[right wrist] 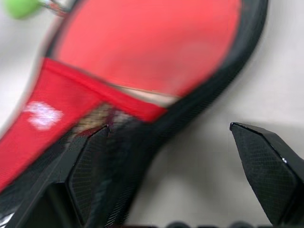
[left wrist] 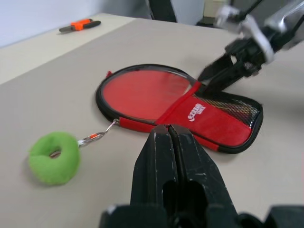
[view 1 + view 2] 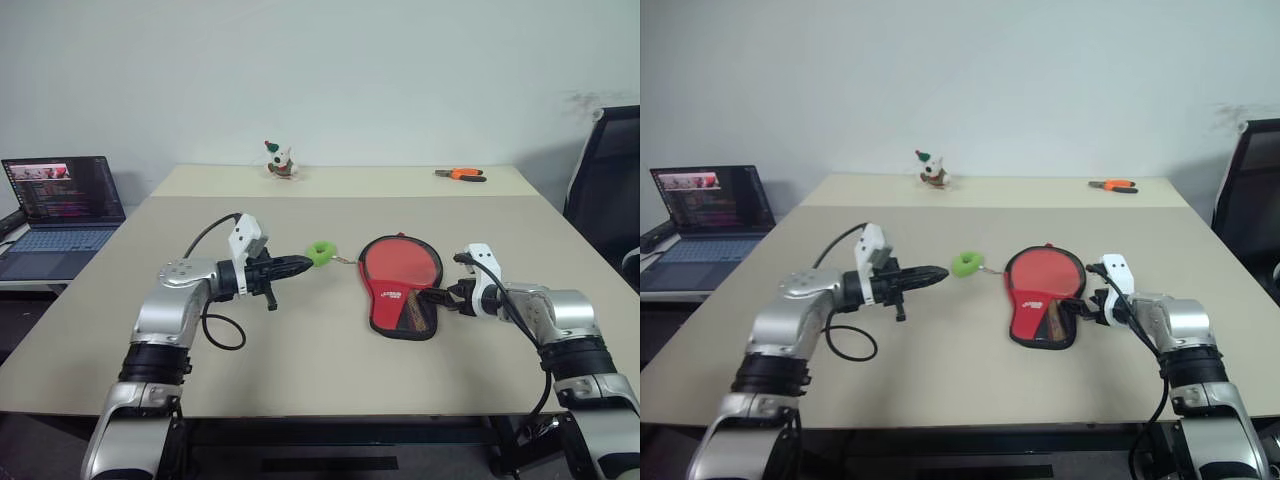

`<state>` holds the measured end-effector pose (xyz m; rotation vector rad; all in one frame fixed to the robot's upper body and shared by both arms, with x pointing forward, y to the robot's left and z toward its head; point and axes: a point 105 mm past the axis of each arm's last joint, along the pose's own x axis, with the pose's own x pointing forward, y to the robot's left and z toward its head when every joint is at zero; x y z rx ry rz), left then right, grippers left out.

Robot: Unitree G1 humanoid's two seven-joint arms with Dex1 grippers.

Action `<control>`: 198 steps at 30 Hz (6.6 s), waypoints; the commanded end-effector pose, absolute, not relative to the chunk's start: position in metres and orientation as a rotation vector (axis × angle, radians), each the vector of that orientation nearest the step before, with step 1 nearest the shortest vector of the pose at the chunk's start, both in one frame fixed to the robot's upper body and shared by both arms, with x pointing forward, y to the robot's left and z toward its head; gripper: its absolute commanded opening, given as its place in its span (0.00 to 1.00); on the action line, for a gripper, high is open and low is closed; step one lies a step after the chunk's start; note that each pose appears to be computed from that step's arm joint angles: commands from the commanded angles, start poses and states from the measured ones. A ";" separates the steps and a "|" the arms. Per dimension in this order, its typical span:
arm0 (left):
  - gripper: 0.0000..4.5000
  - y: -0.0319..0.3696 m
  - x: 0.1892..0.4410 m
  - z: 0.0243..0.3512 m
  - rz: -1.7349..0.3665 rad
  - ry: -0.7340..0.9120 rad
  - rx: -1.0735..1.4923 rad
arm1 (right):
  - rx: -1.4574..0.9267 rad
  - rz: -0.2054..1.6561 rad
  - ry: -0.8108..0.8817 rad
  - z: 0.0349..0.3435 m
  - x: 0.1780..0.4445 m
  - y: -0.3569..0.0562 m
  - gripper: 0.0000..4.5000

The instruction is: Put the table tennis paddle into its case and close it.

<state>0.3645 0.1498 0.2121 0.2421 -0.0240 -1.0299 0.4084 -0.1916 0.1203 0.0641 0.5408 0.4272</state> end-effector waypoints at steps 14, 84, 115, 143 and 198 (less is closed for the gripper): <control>0.00 0.151 0.358 0.234 -0.987 -0.091 0.265 | -0.029 0.603 0.616 0.101 0.404 -0.146 0.59; 0.00 0.173 0.270 0.175 -1.205 0.228 0.205 | 0.266 0.796 0.687 0.106 0.300 -0.071 0.42; 0.36 0.213 0.363 0.166 -0.619 0.138 0.171 | -0.013 1.065 0.273 0.150 0.329 -0.009 1.00; 0.86 0.155 0.450 0.107 -0.563 0.437 0.189 | -0.062 0.919 0.282 0.141 0.331 -0.025 1.00; 0.00 0.044 0.478 0.194 -0.479 -0.036 1.123 | -0.191 0.973 0.746 0.028 0.260 -0.028 1.00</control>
